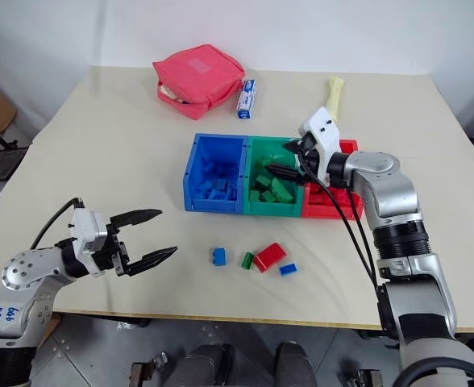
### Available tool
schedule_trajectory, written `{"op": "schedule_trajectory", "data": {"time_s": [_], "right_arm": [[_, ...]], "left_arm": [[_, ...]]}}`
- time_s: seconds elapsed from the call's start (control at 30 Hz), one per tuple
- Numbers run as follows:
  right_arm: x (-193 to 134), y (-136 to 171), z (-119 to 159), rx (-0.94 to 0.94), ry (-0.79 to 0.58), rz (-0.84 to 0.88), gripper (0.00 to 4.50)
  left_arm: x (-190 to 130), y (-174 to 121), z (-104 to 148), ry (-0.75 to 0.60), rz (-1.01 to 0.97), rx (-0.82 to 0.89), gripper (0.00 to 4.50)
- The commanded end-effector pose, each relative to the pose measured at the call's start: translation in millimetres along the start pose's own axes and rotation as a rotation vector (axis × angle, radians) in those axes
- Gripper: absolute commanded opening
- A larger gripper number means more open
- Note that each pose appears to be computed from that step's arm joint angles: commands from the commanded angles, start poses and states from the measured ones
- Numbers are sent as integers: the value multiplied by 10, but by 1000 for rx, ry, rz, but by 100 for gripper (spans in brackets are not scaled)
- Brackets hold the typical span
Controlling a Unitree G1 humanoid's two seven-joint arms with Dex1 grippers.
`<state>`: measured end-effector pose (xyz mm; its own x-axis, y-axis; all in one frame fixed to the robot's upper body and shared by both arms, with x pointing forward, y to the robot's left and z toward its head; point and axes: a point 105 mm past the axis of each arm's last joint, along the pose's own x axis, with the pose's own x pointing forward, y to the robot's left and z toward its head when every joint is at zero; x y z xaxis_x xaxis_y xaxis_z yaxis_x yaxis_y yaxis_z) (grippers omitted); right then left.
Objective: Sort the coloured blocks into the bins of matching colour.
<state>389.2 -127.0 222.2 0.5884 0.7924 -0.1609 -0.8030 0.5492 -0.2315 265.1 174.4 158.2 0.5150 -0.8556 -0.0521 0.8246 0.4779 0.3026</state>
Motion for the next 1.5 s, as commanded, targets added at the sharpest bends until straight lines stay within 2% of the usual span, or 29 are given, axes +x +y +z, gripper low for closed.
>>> {"op": "schedule_trajectory", "data": {"time_s": [0.03,0.17,0.23,0.37,0.43,0.6,0.73,0.83,1.07,1.17,1.5], "right_arm": [[-245,74,67,-78,-38,44,448],[-558,261,28,-142,-123,113,448],[-718,339,-79,-174,-103,124,448],[-1175,565,-561,-241,110,201,448],[-1420,625,-789,-209,219,227,448],[-1665,649,-1037,-128,341,235,448],[-1432,725,-1031,-140,286,267,448],[-1101,940,-1002,-140,232,365,448],[-723,1093,-1149,-149,312,469,448],[-640,1093,-1152,-149,319,490,389],[-717,1009,-1064,-167,279,484,66]], "left_arm": [[44,-53,24,-5,-43,33,450],[123,-78,-31,17,-102,28,450],[167,-79,-47,15,-128,31,450],[277,-149,-164,45,-244,59,450],[318,-163,-221,59,-282,76,450],[329,-126,-307,70,-295,82,450],[298,-116,-307,52,-315,69,450],[285,-162,-275,48,-343,79,450],[240,-213,-295,59,-331,84,450],[233,-228,-290,62,-323,92,450],[194,-167,-243,32,-218,83,450]]}}
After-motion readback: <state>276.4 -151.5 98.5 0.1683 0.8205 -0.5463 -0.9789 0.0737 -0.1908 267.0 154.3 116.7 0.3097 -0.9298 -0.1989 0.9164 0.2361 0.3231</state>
